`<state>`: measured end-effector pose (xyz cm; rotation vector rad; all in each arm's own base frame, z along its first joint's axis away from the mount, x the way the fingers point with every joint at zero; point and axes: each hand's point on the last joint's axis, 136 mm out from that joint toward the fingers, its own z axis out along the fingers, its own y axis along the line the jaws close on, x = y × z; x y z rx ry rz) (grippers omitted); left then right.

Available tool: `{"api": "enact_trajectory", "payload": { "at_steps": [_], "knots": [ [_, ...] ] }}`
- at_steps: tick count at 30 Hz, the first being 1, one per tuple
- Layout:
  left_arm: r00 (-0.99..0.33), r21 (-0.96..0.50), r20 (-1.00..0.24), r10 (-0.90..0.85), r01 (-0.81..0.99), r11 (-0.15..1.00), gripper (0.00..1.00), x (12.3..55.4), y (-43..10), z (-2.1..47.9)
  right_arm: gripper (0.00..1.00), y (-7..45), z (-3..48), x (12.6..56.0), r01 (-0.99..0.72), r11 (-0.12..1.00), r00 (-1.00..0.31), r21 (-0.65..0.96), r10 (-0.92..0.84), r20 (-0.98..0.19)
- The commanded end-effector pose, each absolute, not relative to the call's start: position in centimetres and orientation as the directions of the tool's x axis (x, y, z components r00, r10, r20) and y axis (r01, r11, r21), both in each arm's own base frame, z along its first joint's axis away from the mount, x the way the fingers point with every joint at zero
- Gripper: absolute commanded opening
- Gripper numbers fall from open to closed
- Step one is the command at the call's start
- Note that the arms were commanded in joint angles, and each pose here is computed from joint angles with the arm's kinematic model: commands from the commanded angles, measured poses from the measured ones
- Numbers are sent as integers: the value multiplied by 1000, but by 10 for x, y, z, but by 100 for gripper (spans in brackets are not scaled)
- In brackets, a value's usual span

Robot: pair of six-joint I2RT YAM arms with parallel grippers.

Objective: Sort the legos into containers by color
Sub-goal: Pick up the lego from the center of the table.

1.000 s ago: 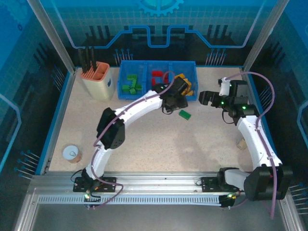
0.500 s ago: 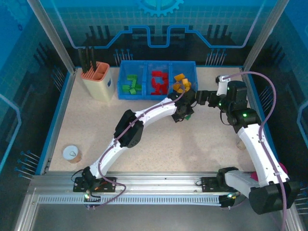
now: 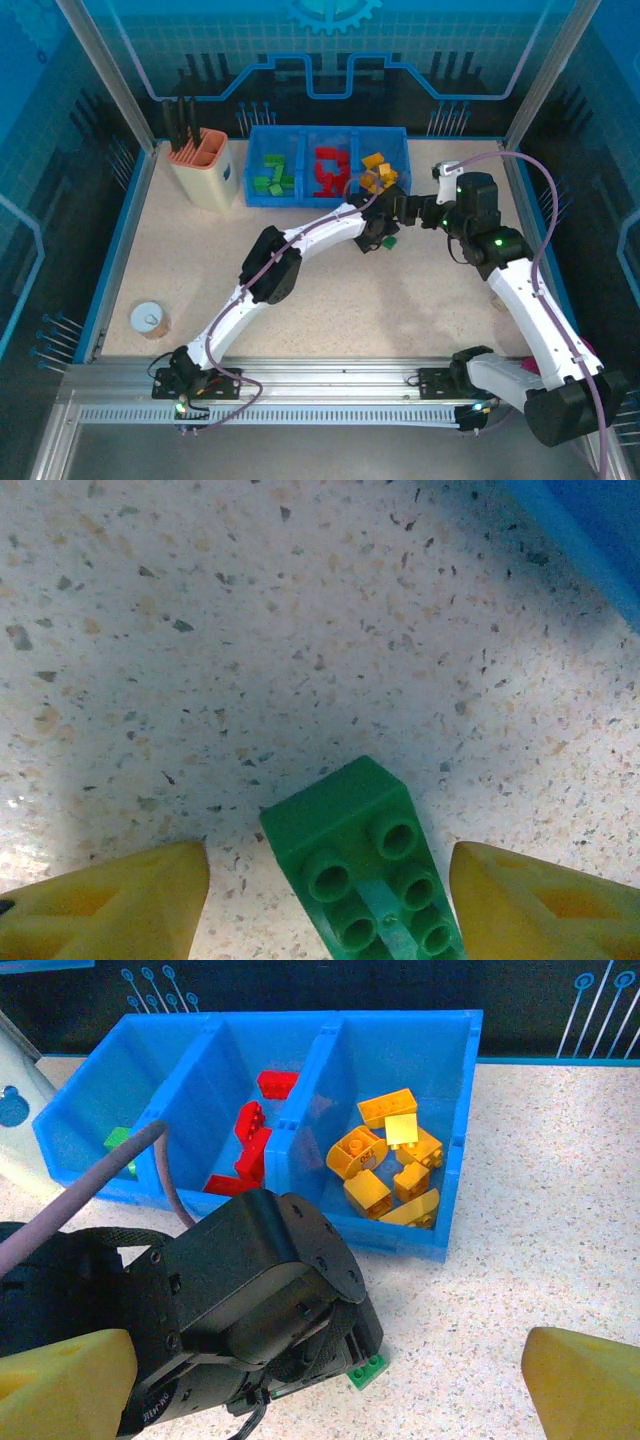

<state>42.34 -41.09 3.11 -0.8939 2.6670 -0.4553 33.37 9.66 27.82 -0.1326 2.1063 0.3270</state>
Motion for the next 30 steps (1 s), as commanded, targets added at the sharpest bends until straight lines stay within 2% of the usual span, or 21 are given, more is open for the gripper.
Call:
{"api": "enact_trajectory", "payload": {
  "at_steps": [1,3,12,21,27,30],
  "knots": [
    [-772,-425,-133,-622,-522,739,67,429,-427,23,100,100,277,332,-234,958,-517,163,20,-856],
    [-777,-421,-124,-618,-523,741,66,426,-428,18,100,100,278,329,-236,957,-516,168,23,-856],
    [-811,-326,-47,-584,-540,776,46,401,-421,-8,100,96,283,325,-224,962,-504,156,23,-864],
    [-873,-122,60,-485,-488,864,38,335,-385,-36,100,92,281,324,-212,967,-503,141,16,-864],
    [-916,-14,120,-384,-388,922,28,295,-351,-31,100,89,282,326,-202,971,-503,129,10,-864],
    [-927,32,134,-349,-348,937,27,277,-330,-24,100,86,283,326,-191,973,-500,127,15,-866]
  ]
}}
